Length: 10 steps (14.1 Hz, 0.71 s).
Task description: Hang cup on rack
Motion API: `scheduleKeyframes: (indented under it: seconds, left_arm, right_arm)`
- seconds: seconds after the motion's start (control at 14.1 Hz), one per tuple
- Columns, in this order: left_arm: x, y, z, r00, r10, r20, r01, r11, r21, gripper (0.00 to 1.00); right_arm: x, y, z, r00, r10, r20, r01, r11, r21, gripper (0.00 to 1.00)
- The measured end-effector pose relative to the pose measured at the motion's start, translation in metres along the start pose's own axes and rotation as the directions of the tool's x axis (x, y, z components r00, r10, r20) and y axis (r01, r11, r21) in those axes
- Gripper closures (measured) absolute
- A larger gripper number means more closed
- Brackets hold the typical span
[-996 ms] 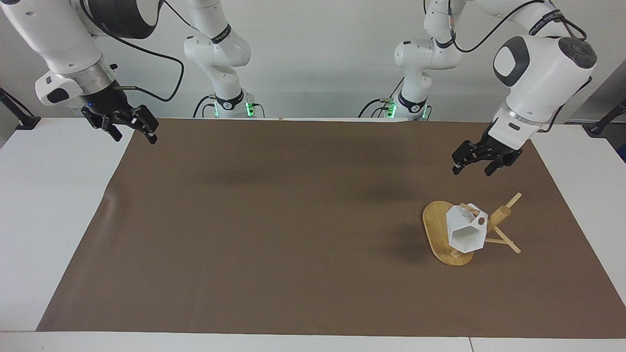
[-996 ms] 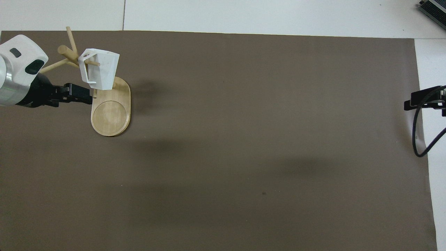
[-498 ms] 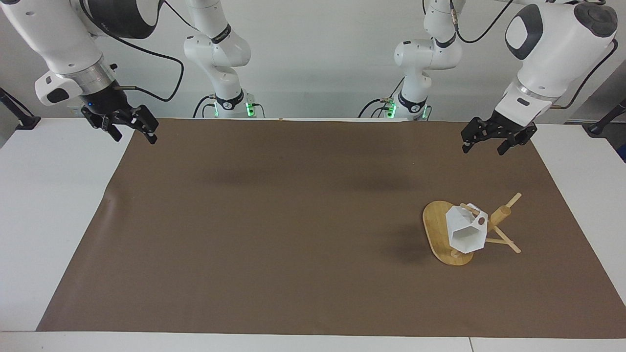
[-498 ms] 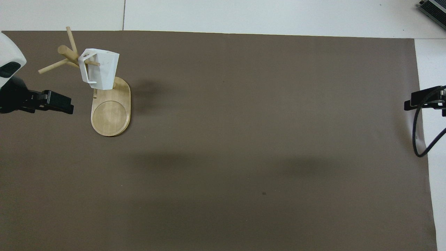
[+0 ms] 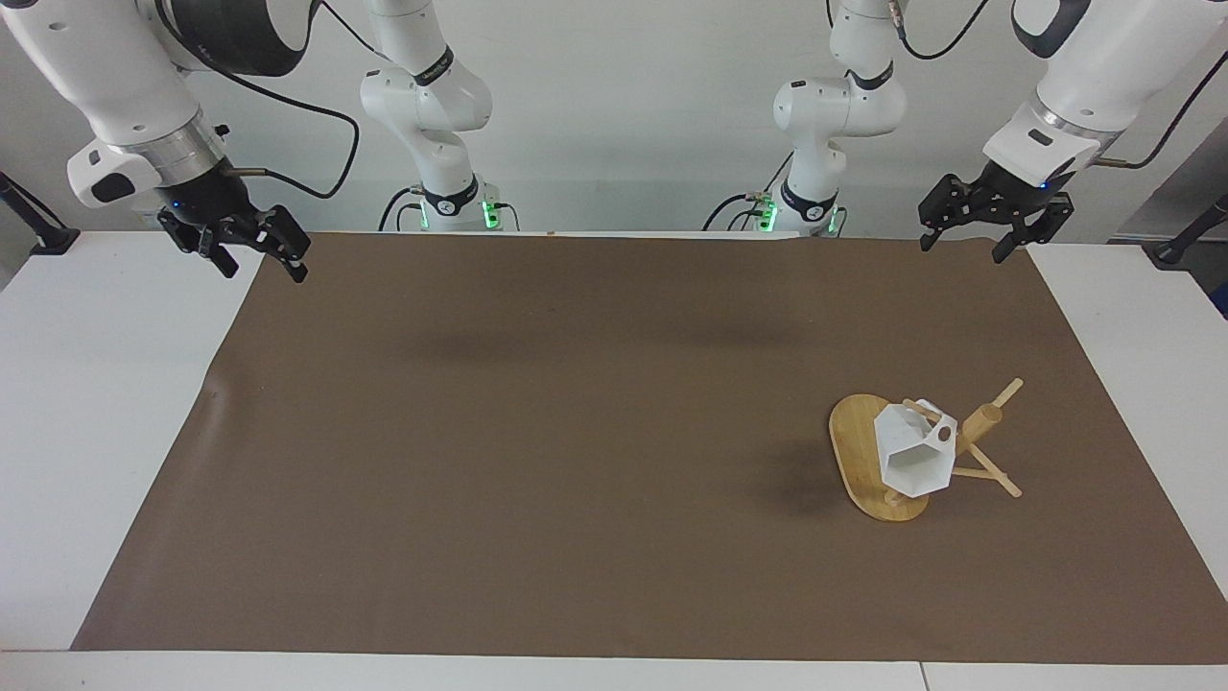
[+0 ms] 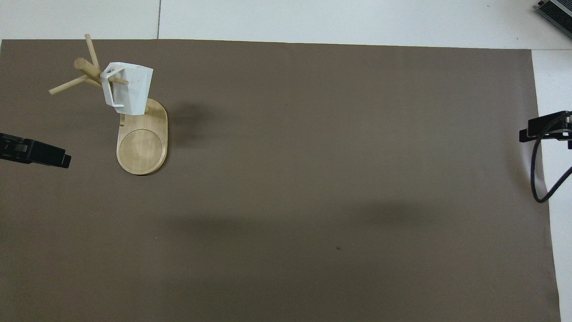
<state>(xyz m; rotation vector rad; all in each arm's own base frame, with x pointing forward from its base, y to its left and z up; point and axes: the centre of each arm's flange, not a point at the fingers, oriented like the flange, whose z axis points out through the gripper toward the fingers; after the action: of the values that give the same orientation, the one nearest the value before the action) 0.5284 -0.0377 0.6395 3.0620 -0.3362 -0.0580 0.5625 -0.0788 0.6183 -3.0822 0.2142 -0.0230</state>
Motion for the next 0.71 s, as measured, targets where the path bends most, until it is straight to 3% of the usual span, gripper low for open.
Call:
scheduleKeyframes:
  seconds: [0.71]
  left_arm:
    - [-0.003,-0.025,-0.003,0.999,-0.042,-0.006,0.043,0.997,0.058,0.0]
  right_arm:
    - [0.0,0.0,0.0,1.0,-0.003,0.0,0.003,1.0,-0.003,0.0]
